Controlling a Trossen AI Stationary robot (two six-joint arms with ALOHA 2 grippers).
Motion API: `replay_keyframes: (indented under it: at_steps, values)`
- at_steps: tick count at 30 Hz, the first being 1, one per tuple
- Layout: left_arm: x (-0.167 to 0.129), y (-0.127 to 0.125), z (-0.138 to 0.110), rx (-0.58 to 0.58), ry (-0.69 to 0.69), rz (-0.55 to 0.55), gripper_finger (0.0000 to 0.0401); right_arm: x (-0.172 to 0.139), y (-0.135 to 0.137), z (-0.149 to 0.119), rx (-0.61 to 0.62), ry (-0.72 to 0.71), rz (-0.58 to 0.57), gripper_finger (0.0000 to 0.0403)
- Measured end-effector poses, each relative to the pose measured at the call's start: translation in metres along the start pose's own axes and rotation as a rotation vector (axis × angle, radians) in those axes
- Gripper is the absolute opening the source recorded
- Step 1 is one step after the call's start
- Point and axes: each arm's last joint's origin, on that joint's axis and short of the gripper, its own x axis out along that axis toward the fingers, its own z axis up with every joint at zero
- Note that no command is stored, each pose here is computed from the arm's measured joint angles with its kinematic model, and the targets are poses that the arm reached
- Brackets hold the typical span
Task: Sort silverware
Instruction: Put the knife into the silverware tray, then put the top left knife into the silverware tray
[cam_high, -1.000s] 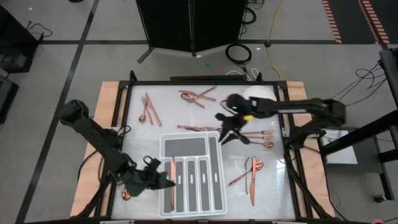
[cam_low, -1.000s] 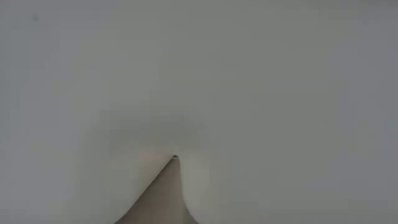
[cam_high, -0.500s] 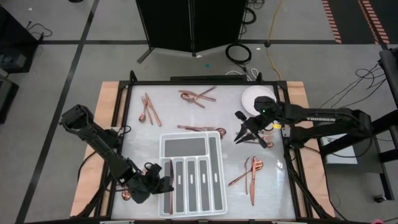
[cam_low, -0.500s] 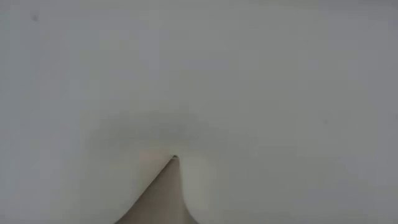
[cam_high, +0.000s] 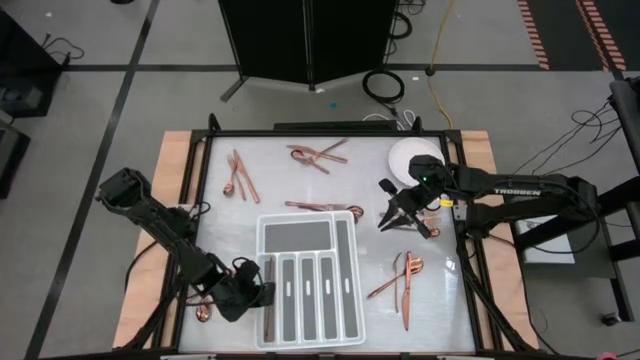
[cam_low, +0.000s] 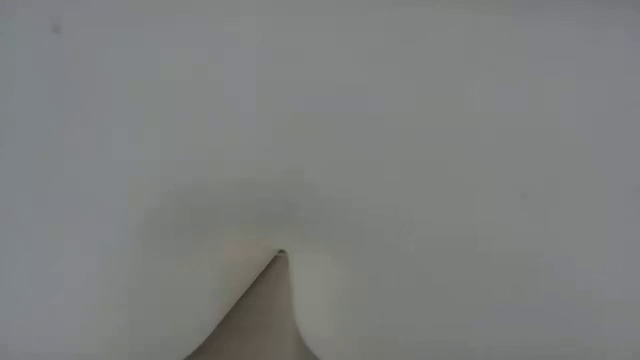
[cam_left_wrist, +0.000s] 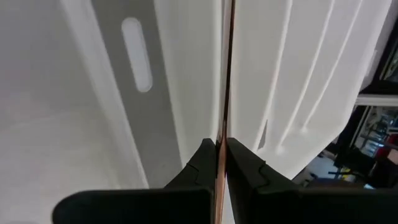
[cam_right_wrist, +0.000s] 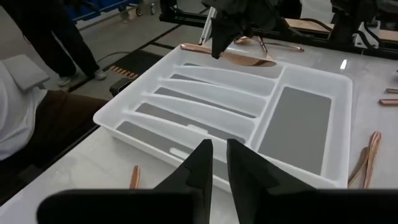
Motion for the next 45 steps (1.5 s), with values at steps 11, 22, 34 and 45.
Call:
replay_keyframes:
  at_steps: [11,22,34,45]
  values:
    - [0.003,-0.002,0.011,-0.032,0.04,0.082,0.0024,0.0,0.0,0.0,-0.003,-0.001,0.0,0.0038]
    - [0.003,-0.001,0.011,-0.031,0.057,0.114,0.0054,0.0,0.0,0.0,-0.014,-0.002,0.0,0.0038]
    - [0.003,-0.001,0.009,-0.035,0.112,0.127,0.0119,0.0,0.0,0.0,-0.021,-0.002,0.0,0.0038]
    - [-0.03,-0.02,0.027,0.213,0.042,0.005,0.0121,0.0,-0.001,0.003,-0.028,-0.023,-0.015,0.0038]
